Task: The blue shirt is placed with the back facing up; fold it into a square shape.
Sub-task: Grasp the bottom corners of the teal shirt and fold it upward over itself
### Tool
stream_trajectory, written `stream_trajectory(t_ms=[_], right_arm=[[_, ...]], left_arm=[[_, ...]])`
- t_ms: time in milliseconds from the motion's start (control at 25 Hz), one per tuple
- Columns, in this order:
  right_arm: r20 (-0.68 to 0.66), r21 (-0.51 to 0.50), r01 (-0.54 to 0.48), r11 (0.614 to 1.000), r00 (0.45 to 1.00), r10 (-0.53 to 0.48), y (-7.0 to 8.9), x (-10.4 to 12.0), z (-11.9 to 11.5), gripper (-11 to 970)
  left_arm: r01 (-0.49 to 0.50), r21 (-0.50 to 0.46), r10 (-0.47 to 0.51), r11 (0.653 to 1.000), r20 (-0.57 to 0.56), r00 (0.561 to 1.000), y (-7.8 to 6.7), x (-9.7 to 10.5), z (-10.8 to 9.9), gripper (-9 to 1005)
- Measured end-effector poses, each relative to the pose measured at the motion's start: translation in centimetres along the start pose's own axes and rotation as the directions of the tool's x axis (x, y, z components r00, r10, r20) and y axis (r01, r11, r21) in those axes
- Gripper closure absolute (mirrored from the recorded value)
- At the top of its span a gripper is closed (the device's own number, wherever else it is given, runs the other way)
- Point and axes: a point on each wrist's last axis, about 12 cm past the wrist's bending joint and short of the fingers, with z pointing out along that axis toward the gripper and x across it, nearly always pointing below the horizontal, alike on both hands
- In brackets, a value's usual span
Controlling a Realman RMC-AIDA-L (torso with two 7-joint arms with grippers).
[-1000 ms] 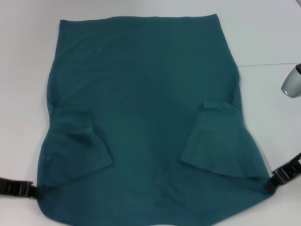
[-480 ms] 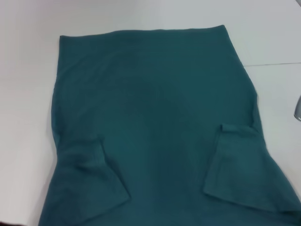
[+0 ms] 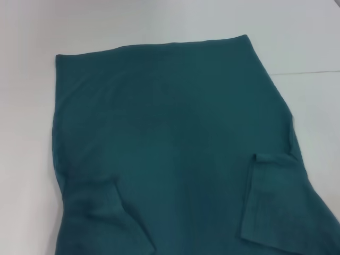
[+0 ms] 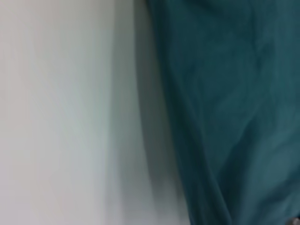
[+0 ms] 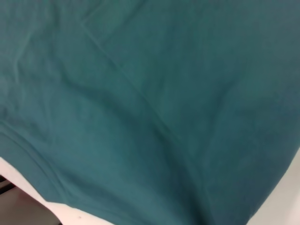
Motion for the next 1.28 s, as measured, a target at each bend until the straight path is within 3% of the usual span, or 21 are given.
stream_trajectory(t_ms=[400, 760, 1000, 1280], right_arm=[[0.042, -0.013, 0.031, 0.999, 0.999, -0.030, -0.1, -0.2, -0.4, 902], [0.274, 0.018, 0.016, 1.000, 0.962, -0.020, -1.3, -1.3, -3.5, 903], [0.436, 0.028, -0.042, 0.999, 0.899, 0.025, -2.5, -2.2, -4.9, 903], [0.554, 0.031, -0.098, 0.995, 0.830, 0.065, -3.0, -4.1, -5.7, 902]], left_arm=[[-0.038, 0.119, 0.035, 0.992, 0.030, 0.999, -1.1, -0.5, 0.4, 981], [-0.110, 0.117, 0.093, 0.987, 0.144, 0.985, -1.5, -3.3, -1.2, 981], [-0.169, 0.110, 0.123, 0.979, 0.336, 0.934, -1.3, -5.7, -4.3, 981], [-0.214, 0.053, 0.166, 0.975, 0.465, 0.870, -1.9, -8.4, -6.2, 980]])
